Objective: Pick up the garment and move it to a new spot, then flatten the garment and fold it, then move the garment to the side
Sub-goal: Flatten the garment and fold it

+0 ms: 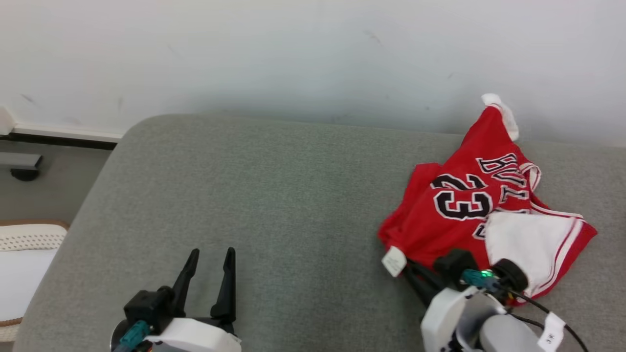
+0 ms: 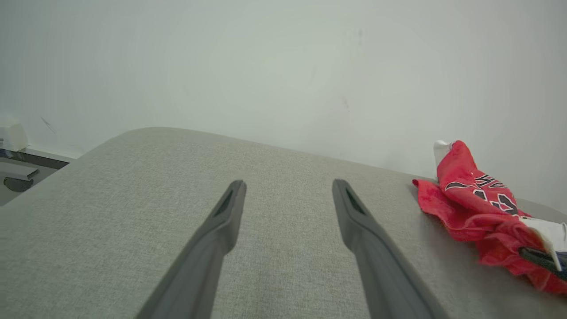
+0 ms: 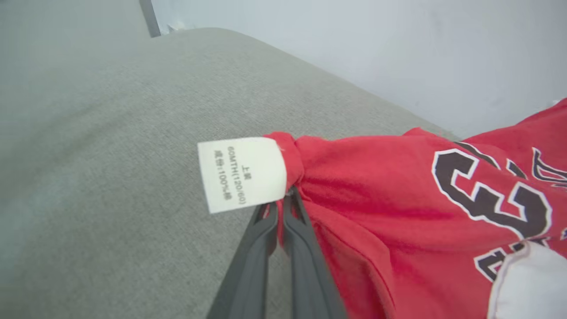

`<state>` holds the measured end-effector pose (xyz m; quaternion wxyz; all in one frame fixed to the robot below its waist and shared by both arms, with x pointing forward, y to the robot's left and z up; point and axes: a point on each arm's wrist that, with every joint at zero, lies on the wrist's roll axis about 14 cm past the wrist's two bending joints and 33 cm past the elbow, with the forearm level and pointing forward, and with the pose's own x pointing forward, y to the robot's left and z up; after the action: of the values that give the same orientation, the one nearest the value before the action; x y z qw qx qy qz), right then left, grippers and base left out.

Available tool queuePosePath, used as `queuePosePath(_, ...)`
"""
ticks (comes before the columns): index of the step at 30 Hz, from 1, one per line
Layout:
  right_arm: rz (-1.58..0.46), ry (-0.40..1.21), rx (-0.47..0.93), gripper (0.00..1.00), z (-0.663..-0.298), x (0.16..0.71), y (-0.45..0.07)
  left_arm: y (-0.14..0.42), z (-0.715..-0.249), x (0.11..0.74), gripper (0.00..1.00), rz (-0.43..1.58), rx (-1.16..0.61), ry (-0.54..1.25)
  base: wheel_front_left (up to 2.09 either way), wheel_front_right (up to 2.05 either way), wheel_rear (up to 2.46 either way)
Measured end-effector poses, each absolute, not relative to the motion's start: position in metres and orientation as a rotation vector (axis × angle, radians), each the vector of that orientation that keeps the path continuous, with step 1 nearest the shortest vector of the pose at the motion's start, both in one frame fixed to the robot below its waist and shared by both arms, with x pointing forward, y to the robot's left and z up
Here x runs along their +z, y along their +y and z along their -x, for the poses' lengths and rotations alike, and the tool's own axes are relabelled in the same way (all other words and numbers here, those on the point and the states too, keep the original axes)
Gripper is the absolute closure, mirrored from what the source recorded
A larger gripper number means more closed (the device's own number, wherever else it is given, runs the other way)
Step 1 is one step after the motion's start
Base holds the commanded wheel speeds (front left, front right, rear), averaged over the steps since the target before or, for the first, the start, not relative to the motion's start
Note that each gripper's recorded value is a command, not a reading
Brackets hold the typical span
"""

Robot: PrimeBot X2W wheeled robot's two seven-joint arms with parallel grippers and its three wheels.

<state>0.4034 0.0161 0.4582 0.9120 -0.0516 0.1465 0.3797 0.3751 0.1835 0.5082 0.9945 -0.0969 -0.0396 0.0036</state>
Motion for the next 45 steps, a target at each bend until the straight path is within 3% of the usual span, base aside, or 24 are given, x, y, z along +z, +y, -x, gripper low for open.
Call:
queuePosePath(13, 0.035, 0.325, 1.058, 0.98, -0.366, 0.464, 0.121, 0.207, -0.366, 0.505, 0.00, 0.186, 0.077, -0.074, 0.00, 0.00, 0.00)
queuePosePath(14, 0.038, 0.340, 1.069, 0.62, -0.363, 0.460, 0.123, 0.207, -0.366, 0.504, 0.00, 0.186, 0.079, -0.072, 0.00, 0.00, 0.00)
queuePosePath(15, 0.036, 0.359, 1.074, 0.07, -0.360, 0.455, 0.123, 0.207, -0.367, 0.504, 0.00, 0.186, 0.080, -0.070, 0.00, 0.00, 0.00)
queuePosePath(16, 0.035, 0.378, 1.078, 0.00, -0.358, 0.451, 0.123, 0.208, -0.367, 0.504, 0.00, 0.186, 0.081, -0.069, 0.00, 0.00, 0.00)
queuePosePath(20, 0.009, 0.399, 1.078, 0.00, -0.352, 0.450, 0.122, 0.203, -0.371, 0.504, 0.00, 0.189, 0.066, -0.070, 0.00, 0.00, 0.00)
queuePosePath(27, -0.081, 0.257, 0.988, 0.00, -0.375, 0.486, 0.094, 0.185, -0.379, 0.508, 0.00, 0.187, 0.009, -0.080, 0.00, 0.00, 0.00)
queuePosePath(37, -0.166, 0.033, 0.625, 0.00, -0.423, 0.529, -0.039, 0.146, -0.391, 0.513, 0.00, 0.196, -0.103, -0.086, 0.00, 0.00, 0.00)
queuePosePath(45, -0.223, -0.001, 0.342, 0.00, -0.407, 0.514, -0.131, 0.123, -0.398, 0.514, 0.00, 0.199, -0.168, -0.085, 0.00, 0.00, 0.00)
